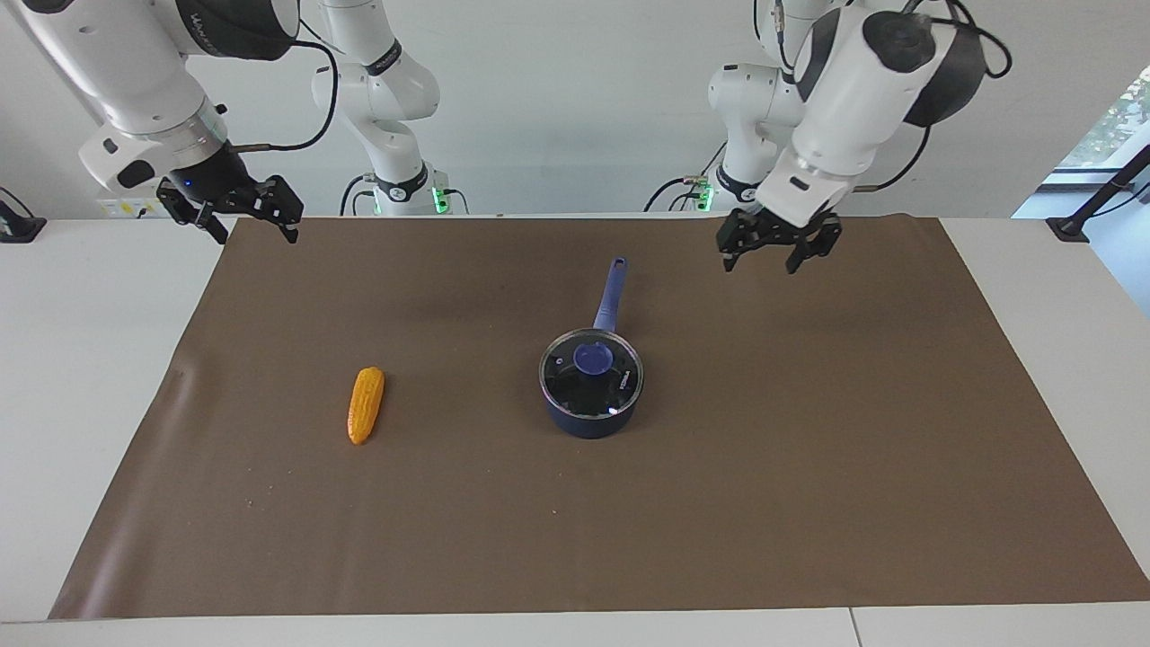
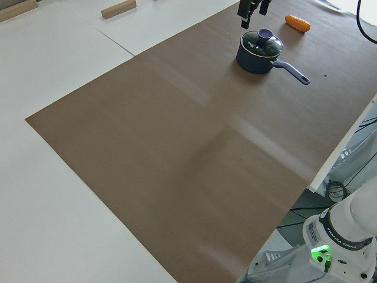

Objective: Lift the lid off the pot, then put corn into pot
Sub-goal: 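Reach the left gripper to the pot lid knob while the right gripper reaches the corn, then grasp the lid knob with the left gripper while the right gripper grasps the corn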

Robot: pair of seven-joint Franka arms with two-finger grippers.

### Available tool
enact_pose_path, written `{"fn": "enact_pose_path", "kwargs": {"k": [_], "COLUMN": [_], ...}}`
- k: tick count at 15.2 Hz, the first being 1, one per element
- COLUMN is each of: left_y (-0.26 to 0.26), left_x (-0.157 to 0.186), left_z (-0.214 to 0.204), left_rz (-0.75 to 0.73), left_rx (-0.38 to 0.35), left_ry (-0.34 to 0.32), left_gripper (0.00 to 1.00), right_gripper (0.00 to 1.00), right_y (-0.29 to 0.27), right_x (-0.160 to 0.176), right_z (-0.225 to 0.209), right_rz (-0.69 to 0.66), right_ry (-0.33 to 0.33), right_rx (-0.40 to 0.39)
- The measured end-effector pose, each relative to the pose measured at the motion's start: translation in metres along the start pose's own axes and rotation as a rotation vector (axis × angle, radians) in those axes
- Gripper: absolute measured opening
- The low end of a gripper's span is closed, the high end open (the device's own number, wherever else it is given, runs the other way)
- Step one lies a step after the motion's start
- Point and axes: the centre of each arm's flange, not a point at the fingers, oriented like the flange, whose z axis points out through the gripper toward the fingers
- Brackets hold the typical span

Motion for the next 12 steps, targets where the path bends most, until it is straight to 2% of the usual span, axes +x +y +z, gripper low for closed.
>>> {"fn": "enact_pose_path", "kwargs": {"k": [2,4,6,8,10,12], "left_y": [0.058,0.105,0.13,0.143,0.156,0.166], "left_x": [0.02,0.031,0.036,0.035,0.032,0.032], "left_z": [0.03,0.058,0.08,0.092,0.105,0.121], "left_rz": [-0.004,0.009,0.03,0.047,0.065,0.079], "left_rx": [0.001,-0.001,-0.003,-0.003,0.001,0.011], "left_ry": [-0.014,-0.013,-0.007,-0.007,-0.01,-0.011], "left_gripper": [1.0,1.0,1.0,1.0,1.0,1.0], "right_gripper": [1.0,1.0,1.0,1.0,1.0,1.0], "right_y": [-0.014,-0.036,-0.061,-0.08,-0.082,-0.077], "right_x": [0.0,0.005,0.013,0.024,0.037,0.046], "right_z": [0.009,0.039,0.091,0.151,0.207,0.244], "right_rz": [-0.025,-0.066,-0.078,-0.069,-0.062,-0.052], "right_ry": [0.003,0.048,0.077,0.073,0.089,0.122], "right_rx": [-0.001,-0.004,-0.005,-0.007,-0.008,-0.007]}}
